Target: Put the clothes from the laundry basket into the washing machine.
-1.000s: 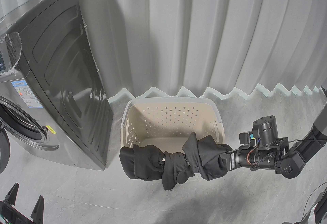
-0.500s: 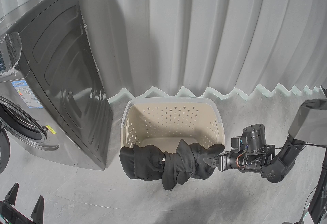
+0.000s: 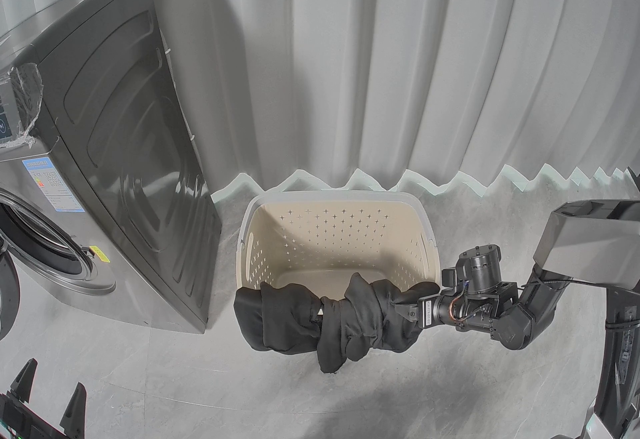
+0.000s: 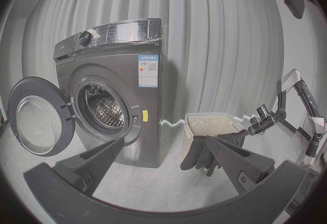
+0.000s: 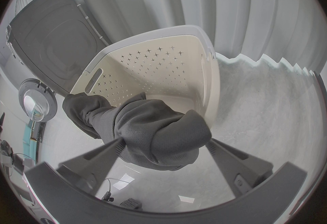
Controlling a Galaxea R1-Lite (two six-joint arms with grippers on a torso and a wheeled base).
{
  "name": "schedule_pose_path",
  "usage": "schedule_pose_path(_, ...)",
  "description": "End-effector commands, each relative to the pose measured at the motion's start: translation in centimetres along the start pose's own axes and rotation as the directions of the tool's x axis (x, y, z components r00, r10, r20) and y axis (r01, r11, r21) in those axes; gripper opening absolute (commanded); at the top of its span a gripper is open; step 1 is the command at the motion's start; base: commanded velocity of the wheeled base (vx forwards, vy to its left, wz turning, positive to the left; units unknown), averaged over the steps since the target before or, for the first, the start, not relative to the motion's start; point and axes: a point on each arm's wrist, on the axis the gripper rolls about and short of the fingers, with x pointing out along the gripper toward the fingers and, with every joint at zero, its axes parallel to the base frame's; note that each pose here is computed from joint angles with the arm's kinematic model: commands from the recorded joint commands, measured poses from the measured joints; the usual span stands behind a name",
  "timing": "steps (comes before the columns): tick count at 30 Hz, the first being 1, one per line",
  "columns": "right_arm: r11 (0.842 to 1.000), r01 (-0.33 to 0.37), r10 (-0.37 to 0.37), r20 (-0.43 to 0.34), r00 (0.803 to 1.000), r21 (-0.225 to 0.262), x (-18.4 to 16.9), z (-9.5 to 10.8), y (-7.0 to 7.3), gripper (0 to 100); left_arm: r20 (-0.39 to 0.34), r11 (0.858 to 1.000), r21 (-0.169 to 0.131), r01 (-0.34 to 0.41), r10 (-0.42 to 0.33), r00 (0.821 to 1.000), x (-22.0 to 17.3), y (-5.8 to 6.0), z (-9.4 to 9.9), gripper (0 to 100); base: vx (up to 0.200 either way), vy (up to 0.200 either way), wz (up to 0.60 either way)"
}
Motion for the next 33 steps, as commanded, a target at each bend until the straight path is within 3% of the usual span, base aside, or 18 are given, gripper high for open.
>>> schedule_pose_path(1, 1.0, 0.003, -0.003, 0.002, 1.0, 0.002, 0.4, -0.2, -0.1, 0, 0.003, 1.0, -0.001, 0.0, 0.0, 1.0, 0.0, 0.0, -0.4, 100, 0.0, 0.0, 0.0)
schedule_pose_path(12, 1.0, -0.019, 0.019, 0.011, 1.0, -0.002, -1.5, 0.1, 0.7, 0, 0.003, 1.0, -0.001, 0.0, 0.0, 1.0, 0.0, 0.0, -0.4, 100, 0.0, 0.0, 0.0)
schedule_pose_path(20, 0.996, -0.079, 0.081, 0.065, 0.995, -0.029, -5.8, 1.1, 2.8, 0, 0.003, 1.0, -0.001, 0.0, 0.0, 1.0, 0.0, 0.0, -0.4, 100, 0.0, 0.0, 0.0)
schedule_pose_path(27, 0.978, -0.202, 0.207, 0.213, 0.955, -0.049, -12.5, 2.3, 5.7, 0, 0.003, 1.0, -0.001, -0.002, 0.002, 1.0, 0.0, 0.0, -0.4, 100, 0.0, 0.0, 0.0)
schedule_pose_path(30, 0.972, -0.223, 0.234, 0.264, 0.936, -0.07, -14.1, 2.3, 6.6, 0, 0.003, 1.0, -0.001, -0.002, 0.002, 1.0, 0.0, 0.0, -0.4, 100, 0.0, 0.0, 0.0)
schedule_pose_path(32, 0.965, -0.247, 0.262, 0.321, 0.91, -0.089, -15.4, 2.5, 7.6, 0, 0.003, 1.0, -0.001, -0.002, 0.002, 1.0, 0.0, 0.0, -0.4, 100, 0.0, 0.0, 0.0)
schedule_pose_path(33, 0.965, -0.247, 0.262, 0.321, 0.91, -0.089, -15.4, 2.5, 7.6, 0, 0.003, 1.0, -0.001, -0.002, 0.002, 1.0, 0.0, 0.0, -0.4, 100, 0.0, 0.0, 0.0)
